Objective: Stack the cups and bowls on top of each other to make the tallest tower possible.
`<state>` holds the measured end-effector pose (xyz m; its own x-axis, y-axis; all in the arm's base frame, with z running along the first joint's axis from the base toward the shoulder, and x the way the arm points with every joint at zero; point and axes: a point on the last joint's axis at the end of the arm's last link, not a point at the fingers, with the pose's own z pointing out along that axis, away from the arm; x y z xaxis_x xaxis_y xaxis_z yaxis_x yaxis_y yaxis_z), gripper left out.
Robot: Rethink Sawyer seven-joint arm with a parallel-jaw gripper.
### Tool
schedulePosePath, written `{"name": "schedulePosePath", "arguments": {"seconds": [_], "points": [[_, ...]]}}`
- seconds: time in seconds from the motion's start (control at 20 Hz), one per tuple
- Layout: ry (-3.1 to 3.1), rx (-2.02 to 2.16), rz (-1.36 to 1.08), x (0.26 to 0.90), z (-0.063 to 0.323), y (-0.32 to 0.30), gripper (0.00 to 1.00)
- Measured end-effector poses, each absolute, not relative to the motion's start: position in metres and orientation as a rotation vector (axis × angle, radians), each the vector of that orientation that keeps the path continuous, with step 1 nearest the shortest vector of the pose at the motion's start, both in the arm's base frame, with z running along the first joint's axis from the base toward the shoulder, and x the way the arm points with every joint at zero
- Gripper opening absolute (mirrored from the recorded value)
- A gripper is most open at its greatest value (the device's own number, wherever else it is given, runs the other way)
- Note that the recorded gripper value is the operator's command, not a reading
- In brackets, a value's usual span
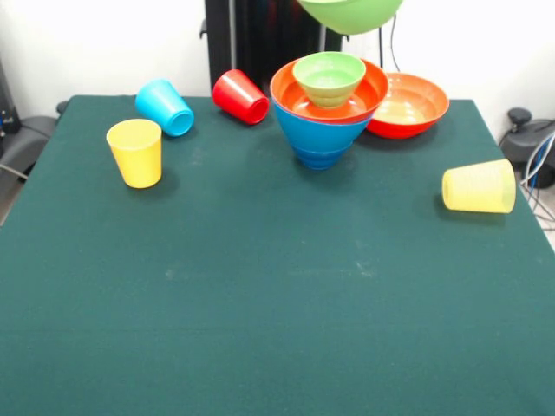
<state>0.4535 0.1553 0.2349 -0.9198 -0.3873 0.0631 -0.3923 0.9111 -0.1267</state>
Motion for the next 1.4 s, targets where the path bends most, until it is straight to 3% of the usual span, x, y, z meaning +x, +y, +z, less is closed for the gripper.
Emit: {"name": "schedulePosePath", "arguments": {"seconds": [1.4], "points": [[-3.064,0.616,0.188,0.400,0.181,0.132,0.00]]}}
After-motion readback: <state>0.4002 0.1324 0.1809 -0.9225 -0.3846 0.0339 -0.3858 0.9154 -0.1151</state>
